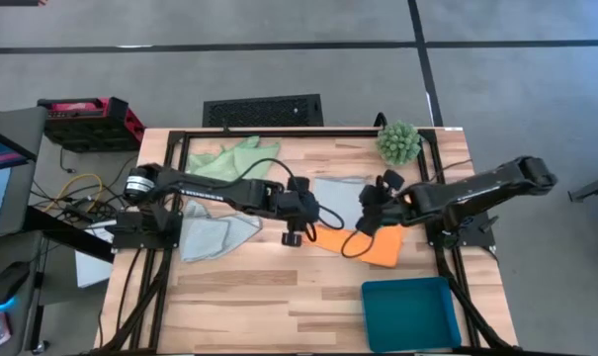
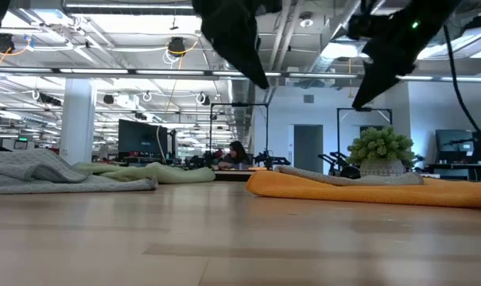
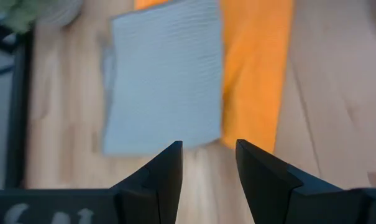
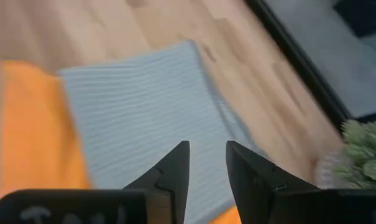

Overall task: Fold microfiber towels
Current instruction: Put the folded right gray towel into the blue bin

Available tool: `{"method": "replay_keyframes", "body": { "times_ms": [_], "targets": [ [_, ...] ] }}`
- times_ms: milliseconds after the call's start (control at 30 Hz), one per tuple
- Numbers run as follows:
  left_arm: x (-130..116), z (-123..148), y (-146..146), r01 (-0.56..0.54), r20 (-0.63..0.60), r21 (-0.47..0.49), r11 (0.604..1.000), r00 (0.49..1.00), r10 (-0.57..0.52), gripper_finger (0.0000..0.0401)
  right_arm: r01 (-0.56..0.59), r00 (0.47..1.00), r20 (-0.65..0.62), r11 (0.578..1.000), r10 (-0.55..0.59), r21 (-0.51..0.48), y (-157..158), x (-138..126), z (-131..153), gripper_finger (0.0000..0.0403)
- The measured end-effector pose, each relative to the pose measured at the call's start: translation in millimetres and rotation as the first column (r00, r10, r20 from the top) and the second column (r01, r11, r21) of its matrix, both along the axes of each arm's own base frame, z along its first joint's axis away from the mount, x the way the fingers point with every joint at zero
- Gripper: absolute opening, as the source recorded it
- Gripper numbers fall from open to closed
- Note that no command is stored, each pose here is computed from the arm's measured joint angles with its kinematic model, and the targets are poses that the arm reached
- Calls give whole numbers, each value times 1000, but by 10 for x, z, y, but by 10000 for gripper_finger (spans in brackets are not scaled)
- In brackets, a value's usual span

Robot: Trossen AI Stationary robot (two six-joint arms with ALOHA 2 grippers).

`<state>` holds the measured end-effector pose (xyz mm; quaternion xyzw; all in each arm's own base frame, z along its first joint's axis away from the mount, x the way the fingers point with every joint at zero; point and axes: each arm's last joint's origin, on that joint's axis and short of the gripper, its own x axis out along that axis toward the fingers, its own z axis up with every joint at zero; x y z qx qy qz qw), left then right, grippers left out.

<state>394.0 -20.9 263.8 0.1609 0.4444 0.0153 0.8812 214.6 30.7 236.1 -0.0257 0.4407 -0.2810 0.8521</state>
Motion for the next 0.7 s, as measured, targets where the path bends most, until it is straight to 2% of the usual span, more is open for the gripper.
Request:
{"method": "replay_keyframes", "body": {
  "times_ms": [233, 400, 500, 700],
  "targets": [
    [-19, -474, -2, 110, 85, 88, 990, 989, -118, 142, -76, 996, 44, 997, 75, 31, 127, -89, 92, 128],
    [-61, -659, 2, 157, 120, 146, 977, 977, -175, 142, -91, 995, 43, 995, 89, 32, 159, -87, 84, 128],
    [-57, -799, 7, 179, 98, 198, 964, 975, -201, 142, -91, 995, 47, 995, 90, 34, 161, -82, 85, 127],
    [32, -1182, 24, 229, -24, 321, 919, 972, -233, 142, -84, 995, 53, 996, 82, 38, 162, -82, 86, 127]
  ]
}}
